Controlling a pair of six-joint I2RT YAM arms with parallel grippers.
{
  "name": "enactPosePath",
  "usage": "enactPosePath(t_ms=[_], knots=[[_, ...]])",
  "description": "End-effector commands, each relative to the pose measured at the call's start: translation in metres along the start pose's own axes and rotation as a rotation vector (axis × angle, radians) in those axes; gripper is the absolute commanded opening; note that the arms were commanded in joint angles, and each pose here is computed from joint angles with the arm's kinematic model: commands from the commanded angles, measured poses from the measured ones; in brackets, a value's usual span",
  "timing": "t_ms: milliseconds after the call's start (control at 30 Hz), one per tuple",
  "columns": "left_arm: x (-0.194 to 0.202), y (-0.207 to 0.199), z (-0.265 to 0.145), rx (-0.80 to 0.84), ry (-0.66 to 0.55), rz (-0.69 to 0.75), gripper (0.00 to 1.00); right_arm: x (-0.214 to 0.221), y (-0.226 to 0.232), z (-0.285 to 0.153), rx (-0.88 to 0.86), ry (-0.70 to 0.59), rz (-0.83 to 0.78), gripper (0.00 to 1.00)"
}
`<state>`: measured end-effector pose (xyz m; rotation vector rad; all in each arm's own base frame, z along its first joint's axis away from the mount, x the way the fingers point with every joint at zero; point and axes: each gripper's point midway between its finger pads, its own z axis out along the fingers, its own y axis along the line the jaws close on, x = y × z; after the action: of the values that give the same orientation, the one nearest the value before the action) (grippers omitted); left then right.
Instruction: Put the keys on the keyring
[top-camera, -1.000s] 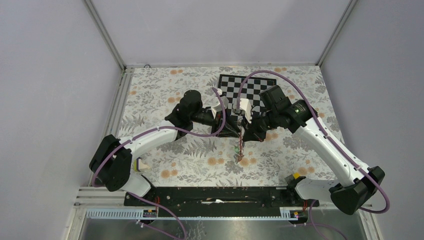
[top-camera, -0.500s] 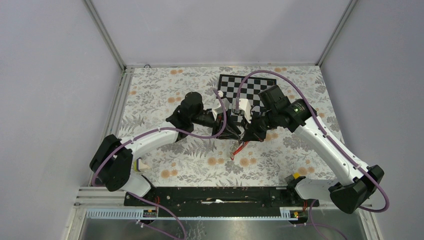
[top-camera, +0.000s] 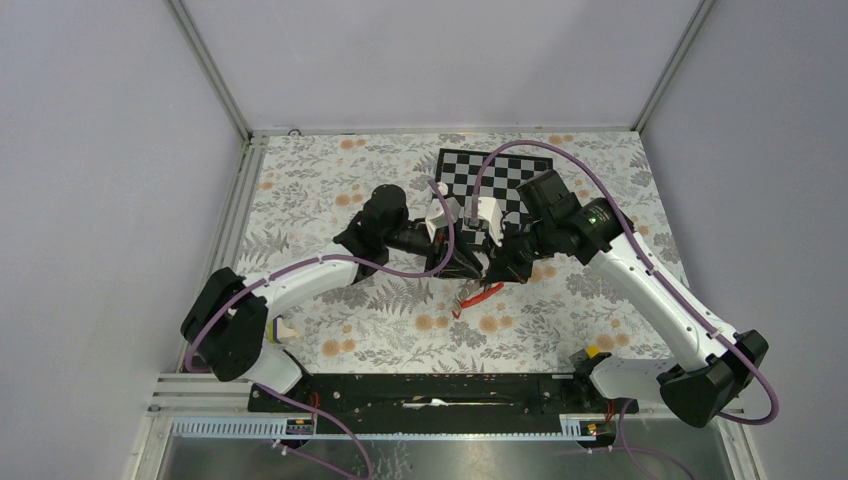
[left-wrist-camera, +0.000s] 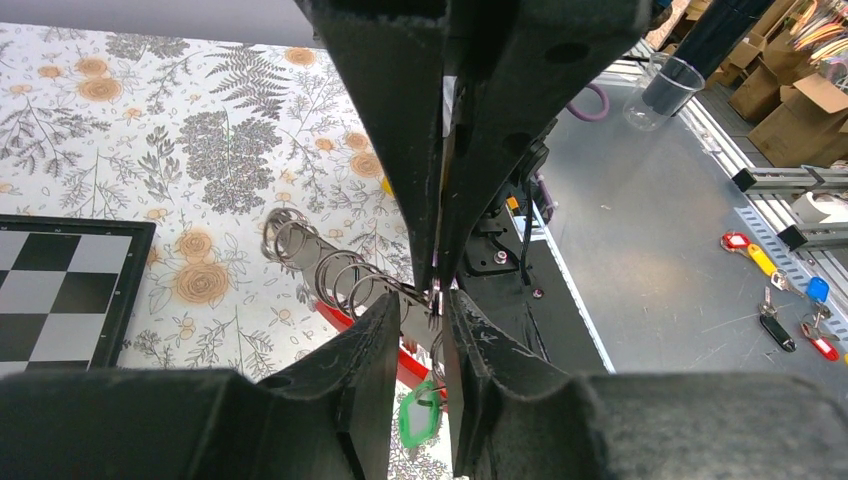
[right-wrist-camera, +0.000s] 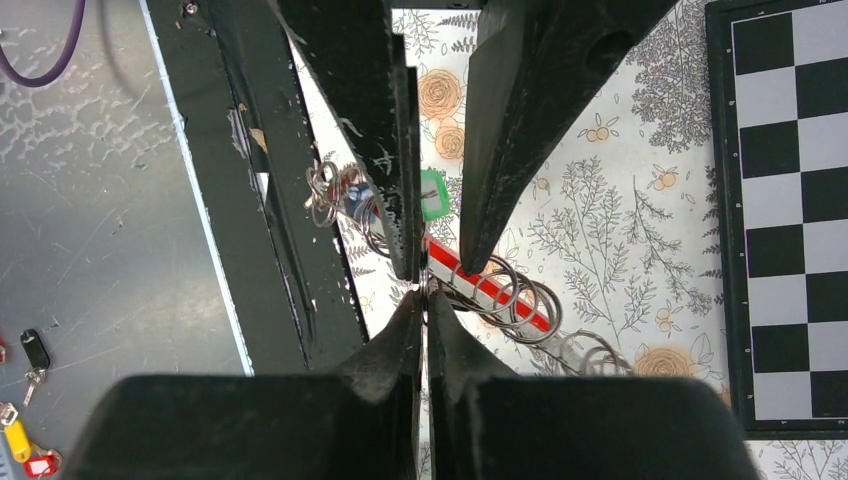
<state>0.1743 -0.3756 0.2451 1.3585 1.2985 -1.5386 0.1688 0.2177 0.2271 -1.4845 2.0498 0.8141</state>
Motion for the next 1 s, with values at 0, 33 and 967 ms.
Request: enactPosePath(t_ms=[0, 33, 967], knots=[[-0.0084, -0.0005, 0.0035, 0.016, -0.025, 0.048, 0.24, -0.0142, 0.0045, -0.0012, -0.019, -0.05, -0.026, 0.0], [-0.0081, -0.0006, 0.0038, 0.018, -0.025, 0.047, 0.23, -0.0141, 0.0049, -0.0009, -0.021, -0.05, -0.026, 0.0], [-0.0031, -0.0056, 0.0035, 0.043, -0.02, 0.043, 0.16, -0.0113, 0.0029, -0.0019, 0.001, -0.052, -0.03, 0.0]])
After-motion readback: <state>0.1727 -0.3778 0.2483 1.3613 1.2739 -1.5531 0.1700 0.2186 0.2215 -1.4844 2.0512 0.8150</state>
